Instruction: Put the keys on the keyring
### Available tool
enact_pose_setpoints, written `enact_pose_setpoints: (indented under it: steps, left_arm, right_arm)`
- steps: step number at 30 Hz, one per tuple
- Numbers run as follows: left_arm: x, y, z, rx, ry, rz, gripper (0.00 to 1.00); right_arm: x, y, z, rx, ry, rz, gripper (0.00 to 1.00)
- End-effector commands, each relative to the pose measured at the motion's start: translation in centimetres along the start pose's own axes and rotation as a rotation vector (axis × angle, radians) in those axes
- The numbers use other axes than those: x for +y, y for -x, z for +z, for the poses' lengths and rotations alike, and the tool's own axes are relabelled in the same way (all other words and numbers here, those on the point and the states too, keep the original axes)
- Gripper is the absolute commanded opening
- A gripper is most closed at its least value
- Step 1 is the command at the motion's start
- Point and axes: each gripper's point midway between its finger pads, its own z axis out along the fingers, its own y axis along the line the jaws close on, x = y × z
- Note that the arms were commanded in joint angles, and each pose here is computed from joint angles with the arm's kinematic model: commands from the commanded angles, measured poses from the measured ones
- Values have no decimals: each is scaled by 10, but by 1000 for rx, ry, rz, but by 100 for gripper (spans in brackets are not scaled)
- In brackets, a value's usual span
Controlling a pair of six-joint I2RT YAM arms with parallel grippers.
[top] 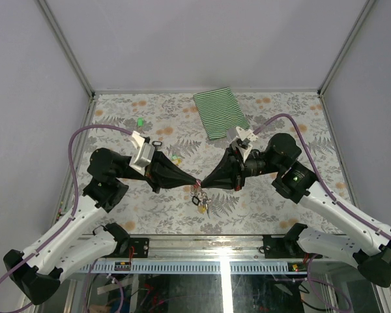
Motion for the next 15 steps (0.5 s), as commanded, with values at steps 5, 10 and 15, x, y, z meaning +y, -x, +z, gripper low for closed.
enact_pose_setpoints:
  steps: [5, 10, 15]
  left_arm:
    - [-6, 18, 0, -18, -29, 78, 0]
    - [-6, 19, 0, -18, -29, 83, 0]
    - [-7, 19, 0, -18, -28, 86, 0]
  right_arm:
    - [9, 36, -3, -79, -12, -87, 0]
    - [9, 39, -5, -93, -33, -88, 0]
    - [7, 41, -7, -112, -65, -90, 0]
